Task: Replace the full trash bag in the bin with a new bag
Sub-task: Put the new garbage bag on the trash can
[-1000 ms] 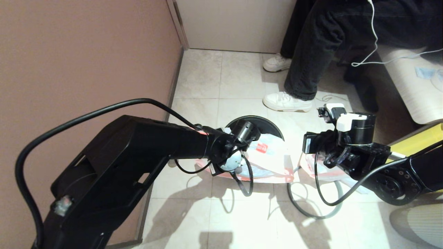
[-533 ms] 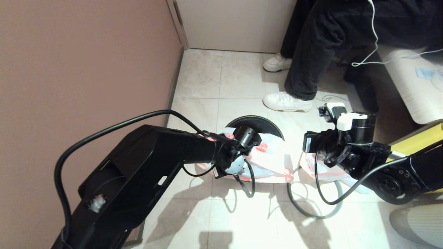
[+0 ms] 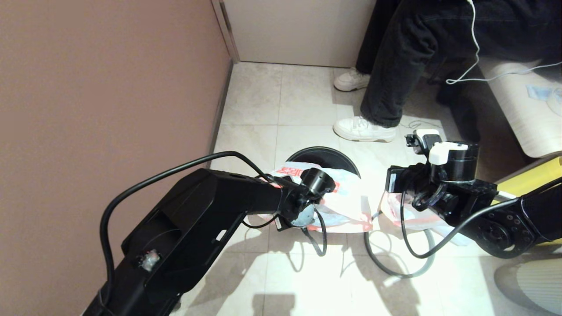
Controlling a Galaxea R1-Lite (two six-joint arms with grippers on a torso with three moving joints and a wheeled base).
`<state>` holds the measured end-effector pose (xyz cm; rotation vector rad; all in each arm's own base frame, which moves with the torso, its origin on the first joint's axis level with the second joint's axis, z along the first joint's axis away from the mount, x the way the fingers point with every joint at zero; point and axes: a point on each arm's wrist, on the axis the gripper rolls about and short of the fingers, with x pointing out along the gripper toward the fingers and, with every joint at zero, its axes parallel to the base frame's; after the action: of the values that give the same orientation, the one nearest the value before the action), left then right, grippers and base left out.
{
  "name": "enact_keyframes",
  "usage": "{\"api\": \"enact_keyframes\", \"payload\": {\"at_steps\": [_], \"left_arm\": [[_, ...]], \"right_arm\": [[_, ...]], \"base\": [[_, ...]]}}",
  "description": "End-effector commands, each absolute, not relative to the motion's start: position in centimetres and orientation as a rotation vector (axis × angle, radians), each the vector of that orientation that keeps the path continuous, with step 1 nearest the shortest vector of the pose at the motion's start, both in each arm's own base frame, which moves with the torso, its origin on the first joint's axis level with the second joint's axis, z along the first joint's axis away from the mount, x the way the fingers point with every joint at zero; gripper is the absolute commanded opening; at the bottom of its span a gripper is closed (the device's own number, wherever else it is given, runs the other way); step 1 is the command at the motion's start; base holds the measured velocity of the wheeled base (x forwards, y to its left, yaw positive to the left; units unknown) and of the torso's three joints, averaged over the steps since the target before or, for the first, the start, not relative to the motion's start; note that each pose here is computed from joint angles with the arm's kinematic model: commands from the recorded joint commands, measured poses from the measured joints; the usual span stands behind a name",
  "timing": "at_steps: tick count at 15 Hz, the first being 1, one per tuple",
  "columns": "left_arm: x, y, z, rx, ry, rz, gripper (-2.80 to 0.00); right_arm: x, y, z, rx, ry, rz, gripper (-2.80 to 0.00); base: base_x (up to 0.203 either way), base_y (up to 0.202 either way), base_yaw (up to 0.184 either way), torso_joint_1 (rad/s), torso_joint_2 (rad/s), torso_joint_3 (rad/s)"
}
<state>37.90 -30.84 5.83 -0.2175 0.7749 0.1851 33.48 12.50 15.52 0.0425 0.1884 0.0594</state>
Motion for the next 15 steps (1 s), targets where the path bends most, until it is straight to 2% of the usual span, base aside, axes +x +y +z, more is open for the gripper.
{"api": "enact_keyframes", "payload": {"at_steps": [1, 8, 13, 15], "left_arm": [[38.0, -30.8, 5.7, -0.219, 0.774, 0.193, -2.80], [38.5, -31.0, 5.9, -0.260, 0.732, 0.174, -2.80], [38.6, -30.6, 6.9, -0.276, 0.717, 0.176, -2.80], [39.0, -29.8, 8.1, -0.298, 0.697, 0.185, -2.80]], "right_arm": [[33.5, 12.5, 15.6, 0.045, 0.183, 0.057, -2.80], [32.9, 12.6, 16.2, 0.087, 0.205, 0.102, -2.80], [28.6, 12.4, 20.2, 0.170, 0.449, 0.272, -2.80], [26.8, 14.0, 19.3, 0.115, 0.596, 0.374, -2.80]], "base": [[0.000, 0.000, 0.000, 0.000, 0.00, 0.000], [0.000, 0.000, 0.000, 0.000, 0.00, 0.000], [0.000, 0.000, 0.000, 0.000, 0.00, 0.000], [0.000, 0.000, 0.000, 0.000, 0.00, 0.000]]}}
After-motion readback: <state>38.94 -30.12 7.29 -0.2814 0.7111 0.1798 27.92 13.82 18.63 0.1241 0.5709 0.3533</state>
